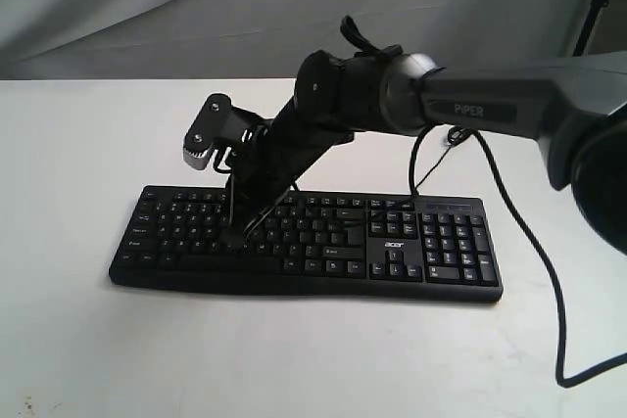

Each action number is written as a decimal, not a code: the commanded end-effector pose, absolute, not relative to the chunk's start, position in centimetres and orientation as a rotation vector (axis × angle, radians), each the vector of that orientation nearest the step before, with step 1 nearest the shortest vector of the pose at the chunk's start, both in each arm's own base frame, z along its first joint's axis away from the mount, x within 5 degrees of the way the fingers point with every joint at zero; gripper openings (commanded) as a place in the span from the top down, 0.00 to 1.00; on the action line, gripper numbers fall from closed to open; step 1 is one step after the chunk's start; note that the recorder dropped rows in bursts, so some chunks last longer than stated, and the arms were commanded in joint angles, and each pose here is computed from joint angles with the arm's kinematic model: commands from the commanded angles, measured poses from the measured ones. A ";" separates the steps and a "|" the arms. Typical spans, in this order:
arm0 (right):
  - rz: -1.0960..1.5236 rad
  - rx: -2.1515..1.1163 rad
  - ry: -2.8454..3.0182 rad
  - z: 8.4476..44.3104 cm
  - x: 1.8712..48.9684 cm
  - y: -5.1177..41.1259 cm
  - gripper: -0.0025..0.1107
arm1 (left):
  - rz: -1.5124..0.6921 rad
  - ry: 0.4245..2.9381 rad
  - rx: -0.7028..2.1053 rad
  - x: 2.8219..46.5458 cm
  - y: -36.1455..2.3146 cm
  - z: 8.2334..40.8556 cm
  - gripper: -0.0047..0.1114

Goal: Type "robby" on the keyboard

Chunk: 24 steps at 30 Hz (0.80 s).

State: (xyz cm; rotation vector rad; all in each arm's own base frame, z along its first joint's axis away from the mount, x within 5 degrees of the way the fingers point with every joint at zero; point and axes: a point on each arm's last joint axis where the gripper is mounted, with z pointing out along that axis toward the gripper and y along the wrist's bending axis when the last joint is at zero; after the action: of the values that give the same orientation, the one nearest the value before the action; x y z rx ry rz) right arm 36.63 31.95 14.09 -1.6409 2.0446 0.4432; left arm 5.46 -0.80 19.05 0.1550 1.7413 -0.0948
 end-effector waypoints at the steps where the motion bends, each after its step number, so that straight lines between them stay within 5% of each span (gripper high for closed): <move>1: 0.411 -1.629 2.023 14.6 37.1 31.5 0.98 | -0.097 1.736 0.161 5.5 -0.8 19.0 0.96; 24: 0.405 -1.585 2.059 13.1 38.0 30.9 0.98 | -0.097 1.736 0.161 5.5 -0.8 19.0 0.96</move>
State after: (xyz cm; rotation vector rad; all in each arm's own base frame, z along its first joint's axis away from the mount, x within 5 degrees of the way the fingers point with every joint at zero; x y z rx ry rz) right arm 37.95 30.93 13.03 -1.5851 2.0698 0.4076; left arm 5.46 -0.80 19.05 0.1550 1.7413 -0.0948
